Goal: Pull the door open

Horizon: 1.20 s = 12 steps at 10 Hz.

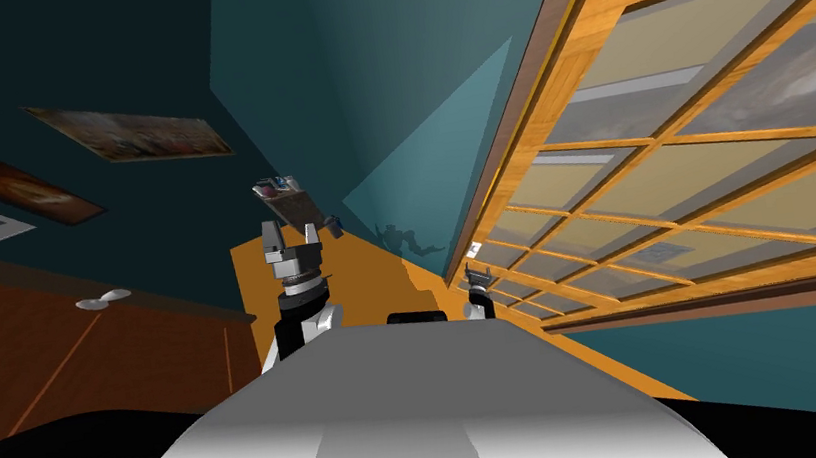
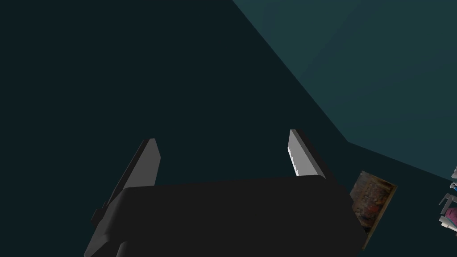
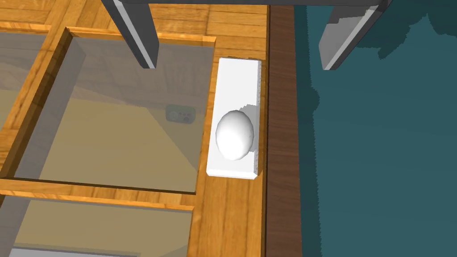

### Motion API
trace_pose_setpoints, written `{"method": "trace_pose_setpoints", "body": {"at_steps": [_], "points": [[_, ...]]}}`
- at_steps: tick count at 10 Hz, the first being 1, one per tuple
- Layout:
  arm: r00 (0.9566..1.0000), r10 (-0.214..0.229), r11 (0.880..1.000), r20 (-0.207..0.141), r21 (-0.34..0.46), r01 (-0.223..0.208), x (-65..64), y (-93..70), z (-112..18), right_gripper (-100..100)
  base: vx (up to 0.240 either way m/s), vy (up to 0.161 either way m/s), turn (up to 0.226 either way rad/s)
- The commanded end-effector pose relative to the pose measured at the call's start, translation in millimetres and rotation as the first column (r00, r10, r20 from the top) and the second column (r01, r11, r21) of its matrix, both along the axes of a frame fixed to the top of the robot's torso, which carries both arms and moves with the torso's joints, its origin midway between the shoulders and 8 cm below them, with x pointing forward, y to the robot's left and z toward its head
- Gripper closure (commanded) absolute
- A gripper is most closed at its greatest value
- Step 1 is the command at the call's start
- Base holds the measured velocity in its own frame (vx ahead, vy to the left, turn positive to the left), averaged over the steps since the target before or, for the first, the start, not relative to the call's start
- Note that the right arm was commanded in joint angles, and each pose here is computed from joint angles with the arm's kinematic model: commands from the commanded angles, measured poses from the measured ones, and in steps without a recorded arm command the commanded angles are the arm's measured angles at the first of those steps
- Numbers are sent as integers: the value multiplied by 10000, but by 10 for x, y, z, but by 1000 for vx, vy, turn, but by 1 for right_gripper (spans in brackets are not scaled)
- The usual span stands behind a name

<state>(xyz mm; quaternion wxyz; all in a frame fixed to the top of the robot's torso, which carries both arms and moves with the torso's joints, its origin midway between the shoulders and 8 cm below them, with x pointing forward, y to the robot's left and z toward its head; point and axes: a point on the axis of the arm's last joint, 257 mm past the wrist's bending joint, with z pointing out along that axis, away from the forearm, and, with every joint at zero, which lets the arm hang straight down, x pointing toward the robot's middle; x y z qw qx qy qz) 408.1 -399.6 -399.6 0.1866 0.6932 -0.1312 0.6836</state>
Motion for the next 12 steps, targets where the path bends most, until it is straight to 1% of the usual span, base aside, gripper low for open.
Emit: {"method": "trace_pose_setpoints", "body": {"at_steps": [1, 2, 3, 4, 5, 9, 11, 12], "points": [[9998, -26, 9989, 201, 477, 16, 17, 25, -3, -100, -48, -5, 23], [9995, -45, 9973, 308, 732, 22, 26, 41, -4, -100, -45, 1, 23], [9997, -34, 9985, 235, 550, 21, 19, 33, 1, -100, -21, 1, 3], [9996, -132, 9981, 249, 605, 117, -66, -130, -15, -100, 163, 11, 74], [9996, -162, 9981, 249, 607, 147, -93, -181, -18, -100, 225, 34, 56], [9987, -428, 9973, 262, 610, 411, -345, -648, -22, -100, 200, -25, 63], [9982, -525, 9969, 275, 606, 507, -443, -826, -10, -100, 178, -2, 51], [9985, -491, 9971, 249, 591, 476, -396, -745, -32, -100, 77, 1, 9]]}}
